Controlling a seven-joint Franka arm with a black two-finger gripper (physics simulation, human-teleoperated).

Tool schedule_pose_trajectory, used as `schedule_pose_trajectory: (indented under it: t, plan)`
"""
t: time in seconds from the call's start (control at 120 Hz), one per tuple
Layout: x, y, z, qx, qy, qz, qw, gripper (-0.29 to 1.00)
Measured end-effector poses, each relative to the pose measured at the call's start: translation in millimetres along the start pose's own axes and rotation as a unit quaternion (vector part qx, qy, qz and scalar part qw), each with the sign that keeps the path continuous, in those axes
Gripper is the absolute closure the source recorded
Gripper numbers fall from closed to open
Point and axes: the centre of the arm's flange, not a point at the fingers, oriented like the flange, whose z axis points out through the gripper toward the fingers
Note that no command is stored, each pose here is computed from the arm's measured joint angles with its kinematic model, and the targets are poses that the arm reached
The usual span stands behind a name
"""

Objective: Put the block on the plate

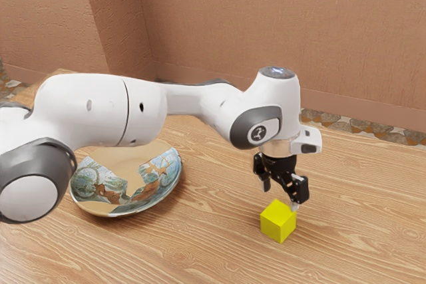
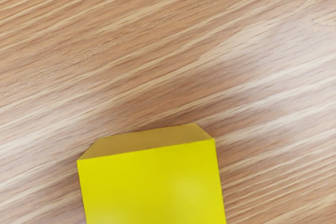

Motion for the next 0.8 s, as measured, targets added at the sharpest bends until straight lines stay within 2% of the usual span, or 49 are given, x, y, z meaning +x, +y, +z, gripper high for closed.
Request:
schedule_pose_trajectory:
  t: [0.667,0.8]
  plan:
    - [6.1,-1.9,85.0,0.006,-0.021,-0.042,0.999,0.00]
    - [7.4,-1.0,82.8,0.007,-0.016,-0.044,0.999,0.26]
